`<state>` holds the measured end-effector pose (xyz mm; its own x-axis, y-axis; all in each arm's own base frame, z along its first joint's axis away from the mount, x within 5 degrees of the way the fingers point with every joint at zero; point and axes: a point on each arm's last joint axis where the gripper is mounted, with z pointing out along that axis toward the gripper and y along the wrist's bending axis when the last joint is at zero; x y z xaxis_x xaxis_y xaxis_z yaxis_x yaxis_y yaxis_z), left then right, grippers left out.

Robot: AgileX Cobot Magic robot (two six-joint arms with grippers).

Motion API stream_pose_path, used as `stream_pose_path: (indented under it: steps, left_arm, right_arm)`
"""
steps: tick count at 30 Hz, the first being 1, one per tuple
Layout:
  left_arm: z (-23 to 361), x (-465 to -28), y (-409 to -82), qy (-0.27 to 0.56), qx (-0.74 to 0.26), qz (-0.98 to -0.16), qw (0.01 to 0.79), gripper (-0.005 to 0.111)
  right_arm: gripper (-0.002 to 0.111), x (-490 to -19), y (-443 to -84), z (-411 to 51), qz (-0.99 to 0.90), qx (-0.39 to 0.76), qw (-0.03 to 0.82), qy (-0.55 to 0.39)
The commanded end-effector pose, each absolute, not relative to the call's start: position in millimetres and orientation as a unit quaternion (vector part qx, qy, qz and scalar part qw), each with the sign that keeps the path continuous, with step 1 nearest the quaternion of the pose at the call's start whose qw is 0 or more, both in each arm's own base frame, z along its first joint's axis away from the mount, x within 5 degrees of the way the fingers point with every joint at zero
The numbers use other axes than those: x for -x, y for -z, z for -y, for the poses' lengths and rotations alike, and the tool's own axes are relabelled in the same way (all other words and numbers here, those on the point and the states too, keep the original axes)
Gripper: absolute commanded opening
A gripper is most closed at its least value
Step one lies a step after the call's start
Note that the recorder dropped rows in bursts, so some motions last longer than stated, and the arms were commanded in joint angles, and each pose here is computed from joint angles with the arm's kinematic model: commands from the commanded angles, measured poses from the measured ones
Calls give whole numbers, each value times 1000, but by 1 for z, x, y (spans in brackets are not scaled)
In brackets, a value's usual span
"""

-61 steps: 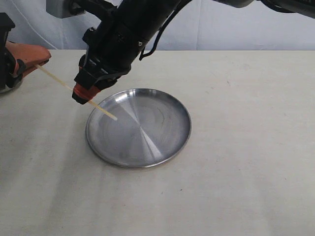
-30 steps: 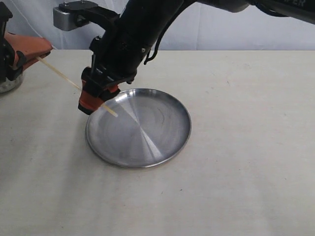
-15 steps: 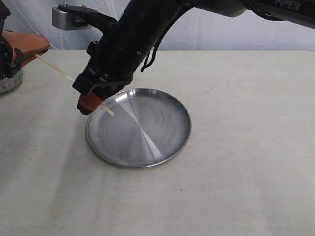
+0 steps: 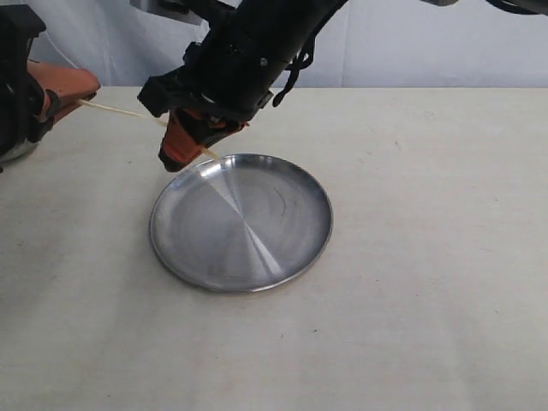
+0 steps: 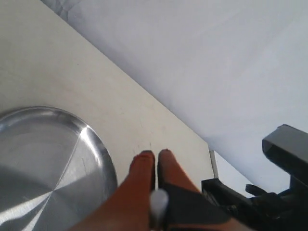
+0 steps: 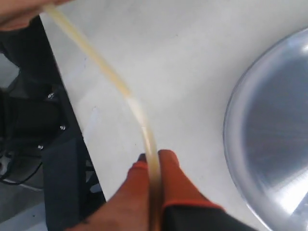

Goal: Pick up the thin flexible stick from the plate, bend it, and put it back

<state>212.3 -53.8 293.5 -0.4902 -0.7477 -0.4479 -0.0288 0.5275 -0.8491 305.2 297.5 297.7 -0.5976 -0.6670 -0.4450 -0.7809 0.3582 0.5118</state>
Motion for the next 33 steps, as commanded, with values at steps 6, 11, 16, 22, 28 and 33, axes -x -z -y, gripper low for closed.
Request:
stream_pose_path:
  steps: [6, 11, 16, 22, 28, 33]
  left_arm:
    - [76, -212, -283, 429, 246, -777, 389, 0]
    - [75, -212, -284, 432, 261, -772, 386, 0]
    - [75, -213, -283, 432, 285, -767, 379, 0]
    - [84, -220, -288, 443, 275, -769, 371, 0]
    - [89, -222, -291, 427, 283, -768, 383, 0]
    - [100, -224, -286, 432, 274, -778, 364, 0]
  right_arm:
    - [0, -314, -299, -296, -841, 367, 128, -376]
    - [0, -319, -299, -294, -853, 343, 142, -366]
    - [0, -323, -302, -291, -861, 328, 162, -353]
    - [0, -323, -302, -291, -864, 323, 160, -353]
    - [0, -324, -305, -286, -877, 305, 169, -330]
    - [0, -325, -310, -282, -883, 299, 180, -313]
